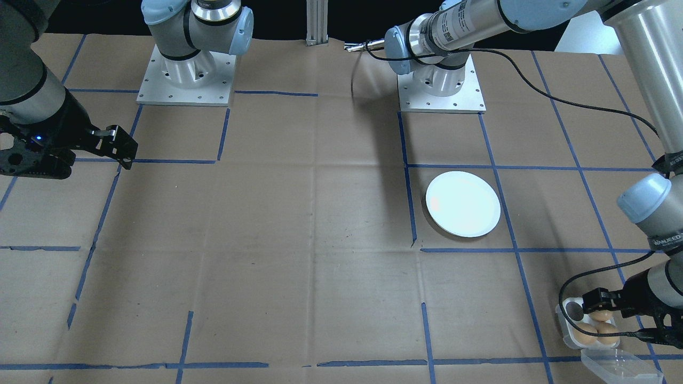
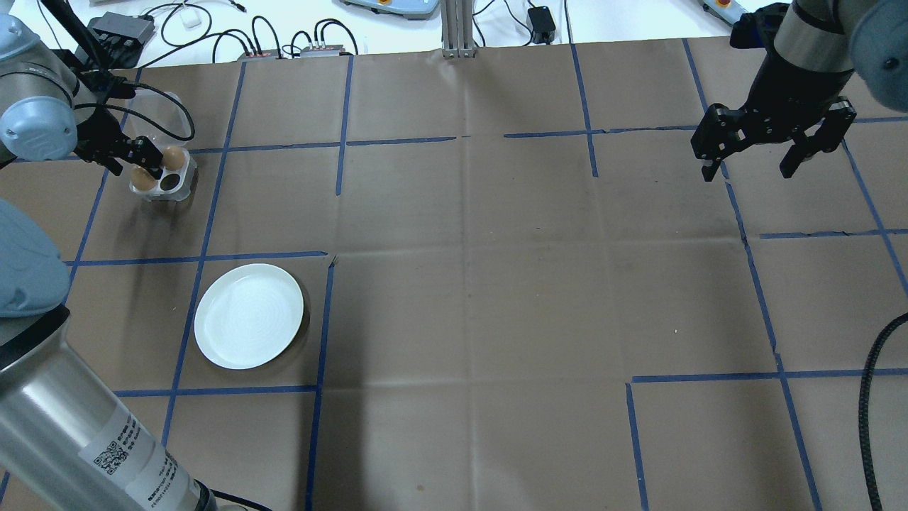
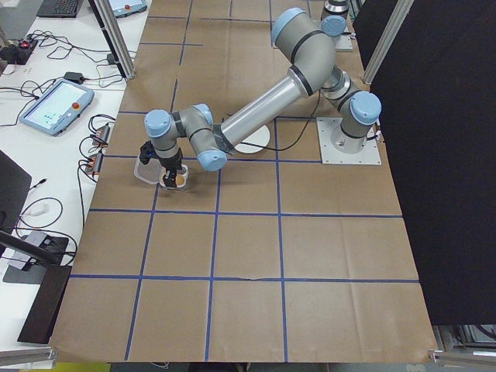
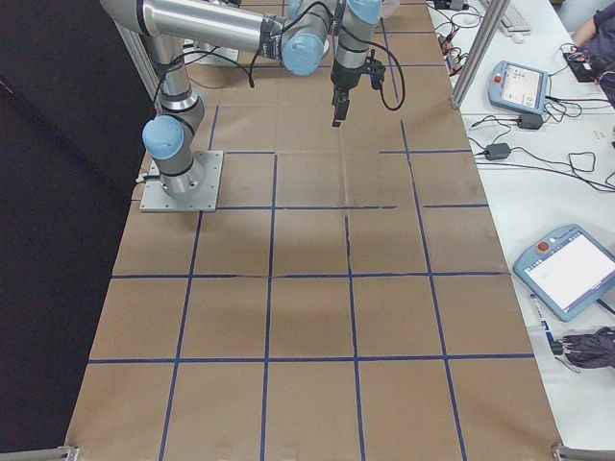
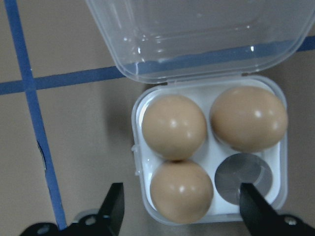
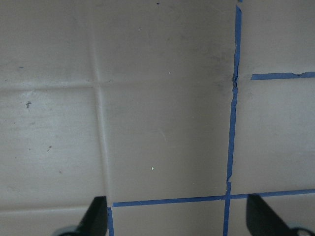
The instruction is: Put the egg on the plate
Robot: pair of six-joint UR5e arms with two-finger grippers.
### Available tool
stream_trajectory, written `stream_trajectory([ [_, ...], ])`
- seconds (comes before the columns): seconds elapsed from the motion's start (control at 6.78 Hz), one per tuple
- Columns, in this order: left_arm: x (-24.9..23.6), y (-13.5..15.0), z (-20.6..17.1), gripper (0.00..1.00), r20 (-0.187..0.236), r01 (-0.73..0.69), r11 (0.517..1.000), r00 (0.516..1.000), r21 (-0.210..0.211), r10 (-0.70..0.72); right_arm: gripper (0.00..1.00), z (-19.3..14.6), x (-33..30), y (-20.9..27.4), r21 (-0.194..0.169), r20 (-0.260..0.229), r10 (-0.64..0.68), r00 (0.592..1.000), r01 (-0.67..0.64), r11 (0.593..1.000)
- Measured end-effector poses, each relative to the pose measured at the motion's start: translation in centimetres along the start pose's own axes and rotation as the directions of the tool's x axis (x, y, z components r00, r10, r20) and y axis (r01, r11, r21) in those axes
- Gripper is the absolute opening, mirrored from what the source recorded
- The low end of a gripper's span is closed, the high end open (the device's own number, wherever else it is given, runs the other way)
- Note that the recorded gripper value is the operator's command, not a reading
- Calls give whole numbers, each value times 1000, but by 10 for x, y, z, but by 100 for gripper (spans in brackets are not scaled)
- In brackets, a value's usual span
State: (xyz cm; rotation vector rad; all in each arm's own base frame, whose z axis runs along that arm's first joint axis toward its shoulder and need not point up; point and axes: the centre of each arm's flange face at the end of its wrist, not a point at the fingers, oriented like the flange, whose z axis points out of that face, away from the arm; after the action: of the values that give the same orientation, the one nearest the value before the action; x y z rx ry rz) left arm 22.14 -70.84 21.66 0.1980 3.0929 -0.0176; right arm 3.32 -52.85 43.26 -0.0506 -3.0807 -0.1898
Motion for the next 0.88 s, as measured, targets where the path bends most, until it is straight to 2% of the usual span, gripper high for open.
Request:
stream_trajectory([
  [0.15, 0, 0, 2, 79, -2, 1, 1000, 1000, -1, -1, 100, 0, 0, 0, 0, 0, 0, 1000, 0, 1000],
  [0.44, 0, -1, 3, 74, -3, 4, 1000, 1000, -2, -4, 100, 0, 0, 0, 0, 0, 0, 1000, 0, 1000],
  [0.88, -1, 0, 3, 53, -2, 13, 1000, 1000, -5, -13, 100, 0, 0, 0, 0, 0, 0, 1000, 0, 1000],
])
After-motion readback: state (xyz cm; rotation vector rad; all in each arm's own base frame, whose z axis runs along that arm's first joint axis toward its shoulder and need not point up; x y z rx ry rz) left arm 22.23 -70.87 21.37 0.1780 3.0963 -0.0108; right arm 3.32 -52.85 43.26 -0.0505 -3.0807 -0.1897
